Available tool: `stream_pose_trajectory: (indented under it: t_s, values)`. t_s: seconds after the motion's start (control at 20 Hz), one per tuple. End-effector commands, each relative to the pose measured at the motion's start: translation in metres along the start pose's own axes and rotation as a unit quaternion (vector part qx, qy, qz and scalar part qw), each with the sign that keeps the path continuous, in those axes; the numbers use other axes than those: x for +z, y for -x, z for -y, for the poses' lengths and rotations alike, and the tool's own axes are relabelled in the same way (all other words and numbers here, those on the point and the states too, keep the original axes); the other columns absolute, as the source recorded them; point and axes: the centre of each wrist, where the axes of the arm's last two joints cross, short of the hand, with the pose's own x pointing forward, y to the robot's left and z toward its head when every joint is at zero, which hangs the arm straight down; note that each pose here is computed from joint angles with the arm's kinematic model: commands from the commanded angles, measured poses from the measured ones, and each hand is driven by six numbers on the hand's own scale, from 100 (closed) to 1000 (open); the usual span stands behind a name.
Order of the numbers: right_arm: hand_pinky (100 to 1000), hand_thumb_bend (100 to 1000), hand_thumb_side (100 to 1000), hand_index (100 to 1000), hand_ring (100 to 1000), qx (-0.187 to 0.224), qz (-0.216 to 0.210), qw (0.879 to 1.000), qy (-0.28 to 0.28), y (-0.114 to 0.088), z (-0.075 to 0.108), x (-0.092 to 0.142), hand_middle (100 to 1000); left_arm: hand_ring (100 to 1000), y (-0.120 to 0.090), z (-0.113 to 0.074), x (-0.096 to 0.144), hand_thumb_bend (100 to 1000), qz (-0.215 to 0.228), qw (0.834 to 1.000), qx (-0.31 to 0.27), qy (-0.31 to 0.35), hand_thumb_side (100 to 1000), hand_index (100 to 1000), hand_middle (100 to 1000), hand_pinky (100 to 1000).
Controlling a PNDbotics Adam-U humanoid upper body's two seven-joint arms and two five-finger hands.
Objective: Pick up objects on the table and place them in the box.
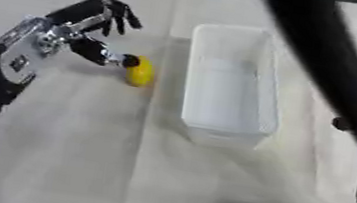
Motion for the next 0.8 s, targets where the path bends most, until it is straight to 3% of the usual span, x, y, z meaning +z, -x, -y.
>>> stream_pose_trajectory:
  t_s: [0.05, 0.8]
  values:
    - [696, 370, 1000, 828, 814, 0.0, 0.009, 1.0, -0.002, -0.002, 0.001, -0.004, 871, 566, -0.002, -0.014, -0.007, 550, 0.014, 1.0, -0.018, -0.003, 798, 763, 642, 350]
    - [696, 372, 1000, 827, 812, 0.001, 0.011, 1.0, -0.001, -0.002, 0.002, -0.005, 871, 575, -0.005, 0.0, -0.017, 556, 0.02, 0.999, -0.02, 0.025, 793, 770, 657, 366]
